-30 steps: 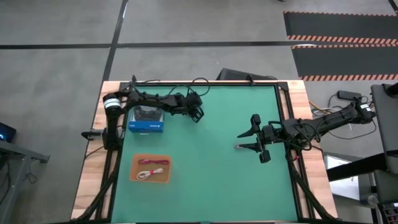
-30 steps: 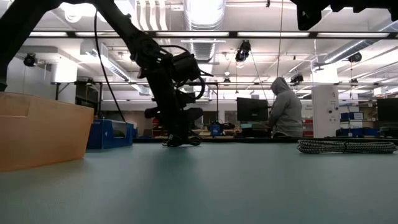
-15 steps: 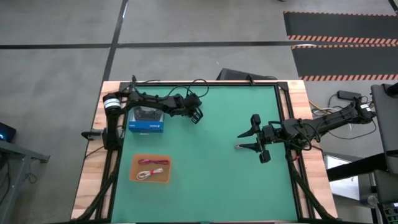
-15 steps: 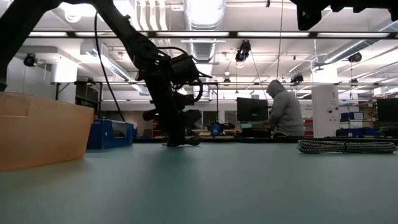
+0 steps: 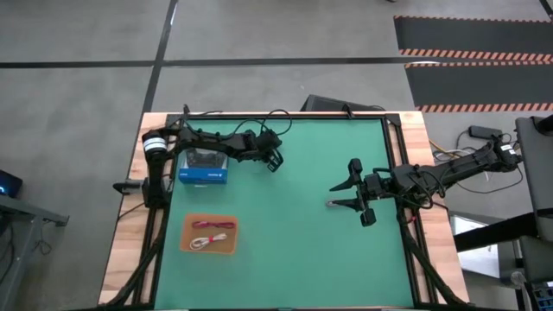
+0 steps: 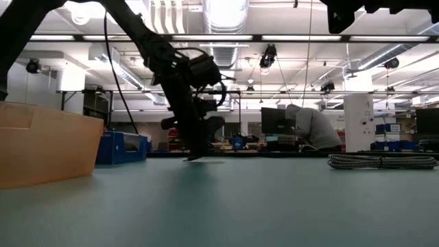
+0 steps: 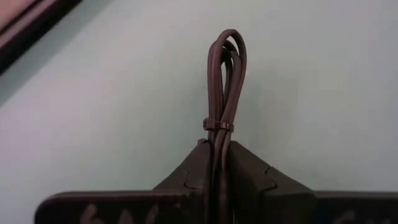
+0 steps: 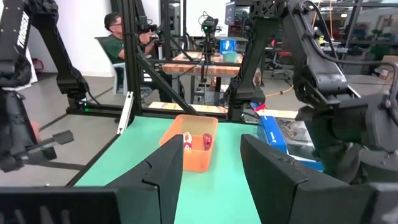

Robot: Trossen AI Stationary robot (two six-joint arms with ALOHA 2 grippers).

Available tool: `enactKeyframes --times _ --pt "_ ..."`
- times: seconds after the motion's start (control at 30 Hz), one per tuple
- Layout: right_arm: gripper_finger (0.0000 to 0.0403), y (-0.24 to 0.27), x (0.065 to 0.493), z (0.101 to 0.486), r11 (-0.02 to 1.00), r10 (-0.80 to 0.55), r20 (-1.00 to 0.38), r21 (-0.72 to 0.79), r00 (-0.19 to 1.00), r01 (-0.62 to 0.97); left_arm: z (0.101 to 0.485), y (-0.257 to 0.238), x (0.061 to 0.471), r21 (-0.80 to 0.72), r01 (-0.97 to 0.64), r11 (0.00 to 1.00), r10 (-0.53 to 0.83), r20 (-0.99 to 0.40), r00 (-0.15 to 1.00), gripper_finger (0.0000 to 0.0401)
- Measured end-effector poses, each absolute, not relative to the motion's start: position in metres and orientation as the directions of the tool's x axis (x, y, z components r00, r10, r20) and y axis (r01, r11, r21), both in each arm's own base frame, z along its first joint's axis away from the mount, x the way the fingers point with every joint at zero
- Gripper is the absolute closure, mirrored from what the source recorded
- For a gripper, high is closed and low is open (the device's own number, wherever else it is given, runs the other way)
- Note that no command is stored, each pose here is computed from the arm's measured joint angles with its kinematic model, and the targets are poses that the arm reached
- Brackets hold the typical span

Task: Pick and place USB-C Cables
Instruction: Put the black charger cable into the orange bin

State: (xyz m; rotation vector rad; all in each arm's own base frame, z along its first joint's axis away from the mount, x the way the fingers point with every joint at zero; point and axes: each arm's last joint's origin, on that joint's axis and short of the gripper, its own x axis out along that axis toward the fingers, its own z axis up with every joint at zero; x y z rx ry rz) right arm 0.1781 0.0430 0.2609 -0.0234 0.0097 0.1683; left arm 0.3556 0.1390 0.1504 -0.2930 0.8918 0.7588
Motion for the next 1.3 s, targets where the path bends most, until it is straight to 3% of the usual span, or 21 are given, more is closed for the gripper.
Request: enactKeyframes --times 0.6,1.0,1.3 --pt "0.025 0.043 0.178 0.26 0.986 0.167 -0.02 -0.021 0.986 -0.167 0.247 0.067 0.345 0.005 -0.551 0.835 0.426 -0.64 0.64 0.038" --pt "0.025 0.043 0.178 0.259 0.986 0.167 -0.027 -0.021 0.986 -0.168 0.286 -0.013 0.319 -0.041 -0.377 0.925 0.264 -0.642 0.719 0.038" --pt "0.025 0.043 0.179 0.257 0.986 0.167 -0.049 -0.023 0.985 -0.168 0.292 -0.081 0.299 -0.008 -0.148 0.989 0.095 -0.729 0.678 0.038"
